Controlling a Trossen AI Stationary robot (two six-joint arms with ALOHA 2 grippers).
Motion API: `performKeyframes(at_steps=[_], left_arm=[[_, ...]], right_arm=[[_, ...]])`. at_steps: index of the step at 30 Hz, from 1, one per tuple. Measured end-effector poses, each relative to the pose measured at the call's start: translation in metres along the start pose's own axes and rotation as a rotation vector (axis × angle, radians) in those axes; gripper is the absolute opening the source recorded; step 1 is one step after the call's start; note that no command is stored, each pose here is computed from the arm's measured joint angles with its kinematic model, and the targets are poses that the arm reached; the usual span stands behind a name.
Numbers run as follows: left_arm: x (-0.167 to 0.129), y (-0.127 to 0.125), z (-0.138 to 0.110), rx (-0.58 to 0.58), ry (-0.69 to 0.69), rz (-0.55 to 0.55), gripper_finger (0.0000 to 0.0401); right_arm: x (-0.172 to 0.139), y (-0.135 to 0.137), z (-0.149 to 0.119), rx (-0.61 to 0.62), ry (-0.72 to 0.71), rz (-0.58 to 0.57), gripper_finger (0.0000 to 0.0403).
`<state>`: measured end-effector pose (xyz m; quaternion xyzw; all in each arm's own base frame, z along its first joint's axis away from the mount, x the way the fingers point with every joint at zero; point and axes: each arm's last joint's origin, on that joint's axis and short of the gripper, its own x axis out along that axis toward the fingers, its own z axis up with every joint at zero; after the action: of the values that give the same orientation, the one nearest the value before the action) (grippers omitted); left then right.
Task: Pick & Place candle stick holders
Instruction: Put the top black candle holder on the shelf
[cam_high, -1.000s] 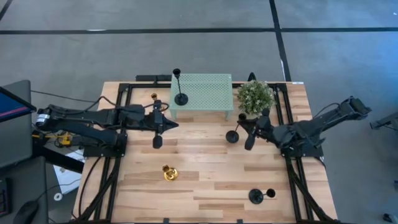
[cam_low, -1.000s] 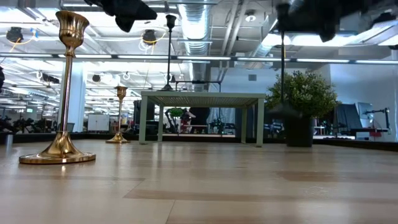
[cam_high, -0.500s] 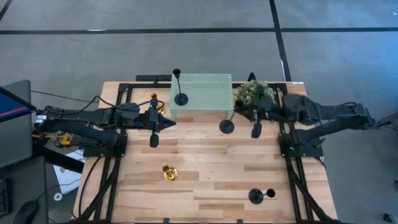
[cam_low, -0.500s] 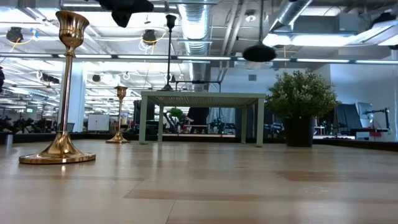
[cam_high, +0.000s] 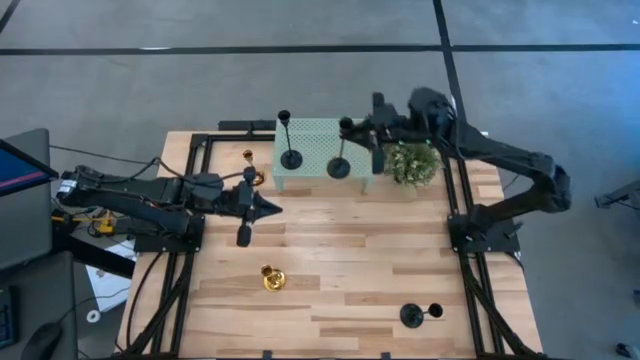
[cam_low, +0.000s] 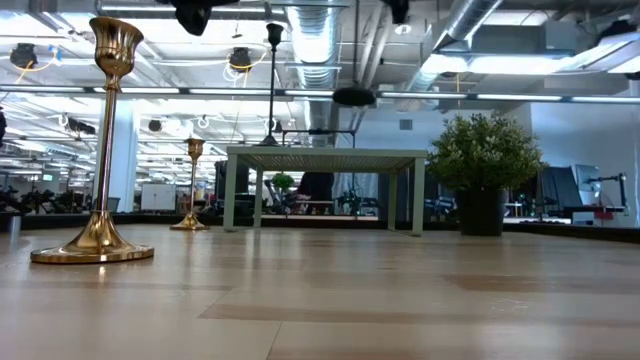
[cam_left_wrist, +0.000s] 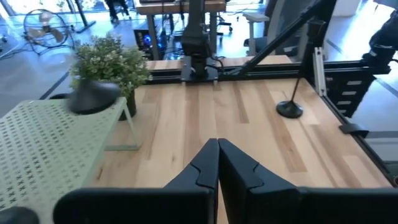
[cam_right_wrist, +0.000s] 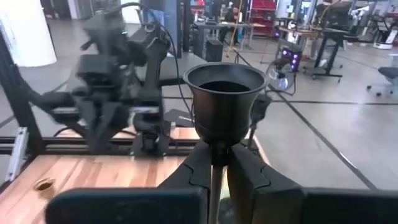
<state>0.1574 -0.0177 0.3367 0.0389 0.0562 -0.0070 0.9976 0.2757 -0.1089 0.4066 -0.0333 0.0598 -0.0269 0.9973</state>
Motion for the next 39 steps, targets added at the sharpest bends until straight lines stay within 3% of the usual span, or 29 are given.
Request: performKeyframes(at_steps=[7, 18, 34, 39], left_arm=[[0.000, -0.002, 0.000, 0.004, 0.002, -0.009, 0.0005], [0.000, -0.002, 0.000, 0.005, 0.002, -0.009, 0.0005], [0.000, -0.002, 0.000, 0.005, 0.002, -0.009, 0.0006], [0.000, -0.002, 0.000, 0.005, 0.002, -0.009, 0.0005]], right_arm=[[0.030, -0.050, 0.007, 0.014, -0.003, -0.009, 0.0014], [0.056, -0.114, -0.018, 0.080, 0.049, -0.054, 0.0014], [0.052, -0.132, -0.022, 0.082, 0.022, -0.101, 0.0014], [0.066, -0.141, -0.038, 0.112, 0.027, -0.102, 0.0014]])
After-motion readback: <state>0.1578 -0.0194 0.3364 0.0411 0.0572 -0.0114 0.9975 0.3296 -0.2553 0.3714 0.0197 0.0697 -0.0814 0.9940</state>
